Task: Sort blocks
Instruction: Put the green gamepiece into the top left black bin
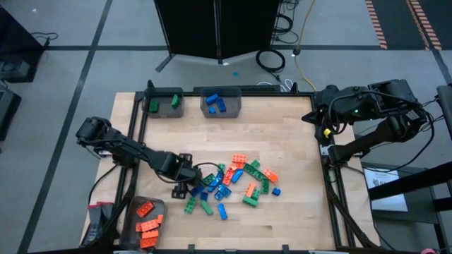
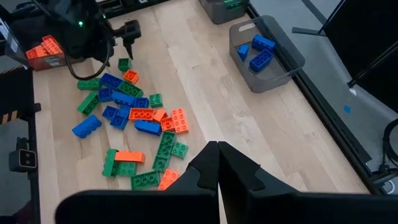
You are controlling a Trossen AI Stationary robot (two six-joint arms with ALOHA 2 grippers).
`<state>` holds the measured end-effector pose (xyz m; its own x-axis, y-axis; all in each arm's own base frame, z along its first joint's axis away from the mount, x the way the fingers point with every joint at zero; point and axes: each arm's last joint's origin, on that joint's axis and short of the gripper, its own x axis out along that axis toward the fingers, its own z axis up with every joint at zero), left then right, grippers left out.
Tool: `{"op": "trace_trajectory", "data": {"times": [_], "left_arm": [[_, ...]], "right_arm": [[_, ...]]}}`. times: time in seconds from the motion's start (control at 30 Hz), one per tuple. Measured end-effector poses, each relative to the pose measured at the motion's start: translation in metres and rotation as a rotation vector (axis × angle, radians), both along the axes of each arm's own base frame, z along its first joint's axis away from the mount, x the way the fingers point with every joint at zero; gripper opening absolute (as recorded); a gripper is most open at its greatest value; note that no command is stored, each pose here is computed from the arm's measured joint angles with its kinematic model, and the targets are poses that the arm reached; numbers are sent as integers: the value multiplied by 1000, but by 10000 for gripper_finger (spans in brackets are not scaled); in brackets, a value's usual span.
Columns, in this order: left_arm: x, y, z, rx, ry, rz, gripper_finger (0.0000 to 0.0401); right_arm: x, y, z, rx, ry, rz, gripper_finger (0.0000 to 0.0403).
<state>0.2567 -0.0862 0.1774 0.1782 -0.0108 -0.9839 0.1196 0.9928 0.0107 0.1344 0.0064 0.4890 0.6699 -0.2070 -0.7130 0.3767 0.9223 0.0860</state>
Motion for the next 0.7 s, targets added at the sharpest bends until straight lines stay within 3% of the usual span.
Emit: {"op": "trace_trajectory", "data": {"times": [0.43,0.57,0.7], "left_arm": [[-15,16,-38,-47,12,91,323],[-16,22,-40,-50,17,112,284],[-15,27,-40,-50,21,132,220]], "right_arm": [[0,0,0,8,-2,-8,0],[0,0,0,15,-5,-16,0],[0,0,0,16,-5,-17,0]]}}
